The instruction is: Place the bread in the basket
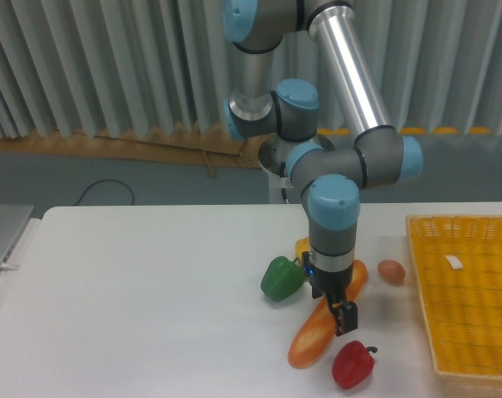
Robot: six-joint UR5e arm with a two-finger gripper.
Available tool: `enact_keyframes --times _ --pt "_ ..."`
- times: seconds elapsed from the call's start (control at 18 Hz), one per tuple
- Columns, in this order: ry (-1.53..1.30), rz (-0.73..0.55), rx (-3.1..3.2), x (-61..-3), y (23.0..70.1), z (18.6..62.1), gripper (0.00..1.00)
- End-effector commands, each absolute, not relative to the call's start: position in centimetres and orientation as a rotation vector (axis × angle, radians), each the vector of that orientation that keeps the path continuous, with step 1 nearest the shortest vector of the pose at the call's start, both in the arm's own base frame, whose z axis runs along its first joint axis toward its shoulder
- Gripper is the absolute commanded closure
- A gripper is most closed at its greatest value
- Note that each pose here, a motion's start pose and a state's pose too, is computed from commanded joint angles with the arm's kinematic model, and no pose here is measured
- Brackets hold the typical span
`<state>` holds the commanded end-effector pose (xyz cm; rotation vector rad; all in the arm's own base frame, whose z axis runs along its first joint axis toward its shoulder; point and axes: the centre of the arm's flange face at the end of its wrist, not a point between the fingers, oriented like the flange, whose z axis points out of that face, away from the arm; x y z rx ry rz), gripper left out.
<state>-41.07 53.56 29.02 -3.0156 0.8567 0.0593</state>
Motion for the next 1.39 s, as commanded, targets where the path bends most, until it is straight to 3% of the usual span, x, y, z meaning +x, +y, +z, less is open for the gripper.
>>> enact_keyframes --times 0.56,0.94,1.39 --pt "0.855 0.057 -3.020 -41.6 53.9 26.9 0.00" --pt "0.868 0.094 -3.005 -39.8 54.0 29.3 0.00" --pt "0.887 0.070 -3.009 -39.1 54.5 25.9 0.00"
